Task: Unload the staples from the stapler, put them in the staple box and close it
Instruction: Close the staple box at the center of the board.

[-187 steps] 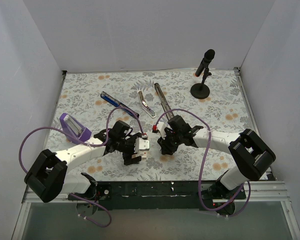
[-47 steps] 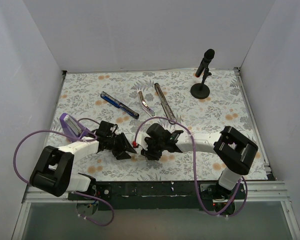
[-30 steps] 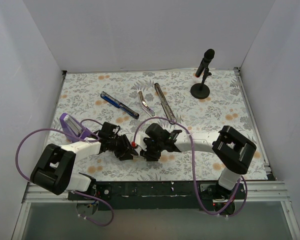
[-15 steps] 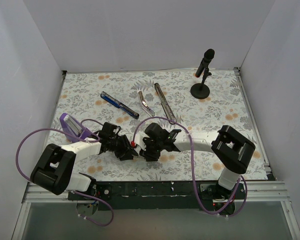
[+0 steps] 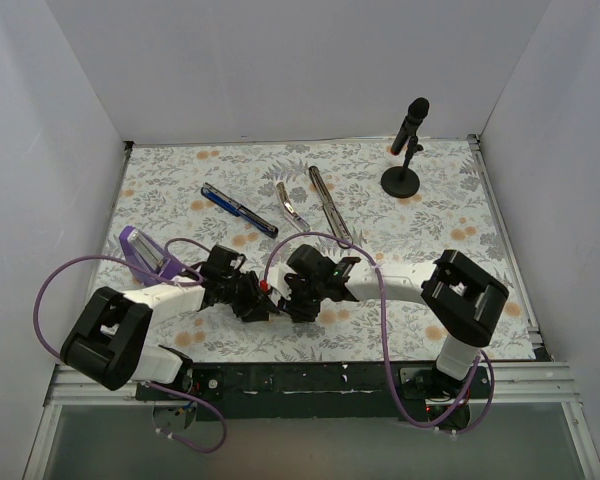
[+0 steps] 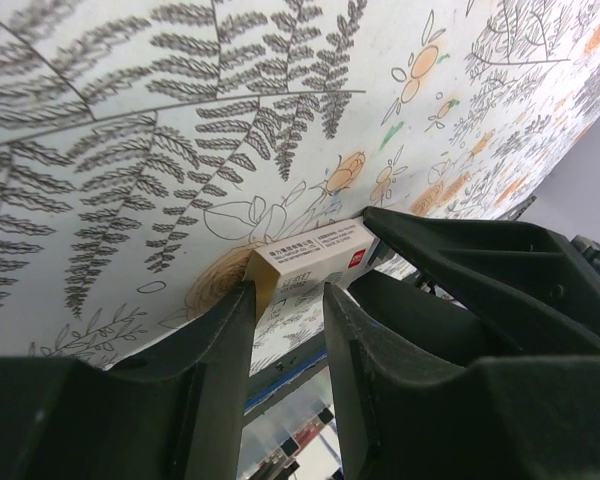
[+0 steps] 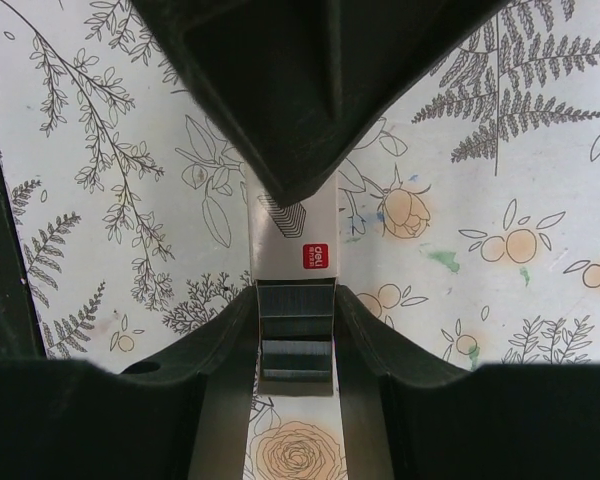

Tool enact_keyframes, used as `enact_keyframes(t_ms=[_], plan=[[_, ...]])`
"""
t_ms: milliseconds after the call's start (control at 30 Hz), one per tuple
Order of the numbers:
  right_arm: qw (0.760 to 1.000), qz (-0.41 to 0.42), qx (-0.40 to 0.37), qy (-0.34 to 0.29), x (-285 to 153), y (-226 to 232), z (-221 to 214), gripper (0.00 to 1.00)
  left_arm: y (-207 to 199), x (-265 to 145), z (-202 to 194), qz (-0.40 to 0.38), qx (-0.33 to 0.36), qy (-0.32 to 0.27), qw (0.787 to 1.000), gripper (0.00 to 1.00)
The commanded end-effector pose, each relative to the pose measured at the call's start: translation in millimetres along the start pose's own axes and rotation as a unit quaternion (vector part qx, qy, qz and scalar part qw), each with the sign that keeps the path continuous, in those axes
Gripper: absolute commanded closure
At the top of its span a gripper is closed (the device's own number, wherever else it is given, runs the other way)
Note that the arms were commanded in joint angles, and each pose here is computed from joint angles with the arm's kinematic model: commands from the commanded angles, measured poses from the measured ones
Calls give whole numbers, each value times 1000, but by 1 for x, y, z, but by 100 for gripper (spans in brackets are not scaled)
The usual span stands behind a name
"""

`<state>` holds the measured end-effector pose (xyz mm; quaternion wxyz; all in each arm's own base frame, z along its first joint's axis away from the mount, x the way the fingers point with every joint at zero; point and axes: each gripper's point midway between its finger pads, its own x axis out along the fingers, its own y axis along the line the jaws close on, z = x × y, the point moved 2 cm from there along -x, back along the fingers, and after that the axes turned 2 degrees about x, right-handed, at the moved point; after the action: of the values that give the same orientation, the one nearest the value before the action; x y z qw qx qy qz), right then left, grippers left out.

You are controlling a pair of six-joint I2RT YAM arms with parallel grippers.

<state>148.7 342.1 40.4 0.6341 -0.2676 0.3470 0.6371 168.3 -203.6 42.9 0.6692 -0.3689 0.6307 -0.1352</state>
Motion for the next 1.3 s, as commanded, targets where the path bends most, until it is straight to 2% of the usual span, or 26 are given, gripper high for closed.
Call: enact_keyframes(t_ms=[0,233,400,567,667,867,1100,1267], plan=[[1000,-2,19,22,6,2,-4,59,1,6,-8,11,3,11,1000,67],[999,-10,27,20,3,1,-1,59,1,9,-10,19,-1,7,1000,68],[1000,-22,11,8,-8,1,2,50,2,8,-5,33,4,-4,999,68],[999,-38,6,0,-22,-1,1,40,2,3,1,51,11,-20,998,61],[999,-47,15,-14,-31,-5,2,38,0,2,2,53,13,-22,998,60],[994,-68,63,-61,-56,-3,9,41,3,-1,4,71,16,-30,997,60],[978,-152,143,-25,-55,-23,-19,44,3,1,8,76,20,-31,996,62],[971,-159,175,-18,-42,-27,-28,44,4,4,9,80,22,-30,996,63]])
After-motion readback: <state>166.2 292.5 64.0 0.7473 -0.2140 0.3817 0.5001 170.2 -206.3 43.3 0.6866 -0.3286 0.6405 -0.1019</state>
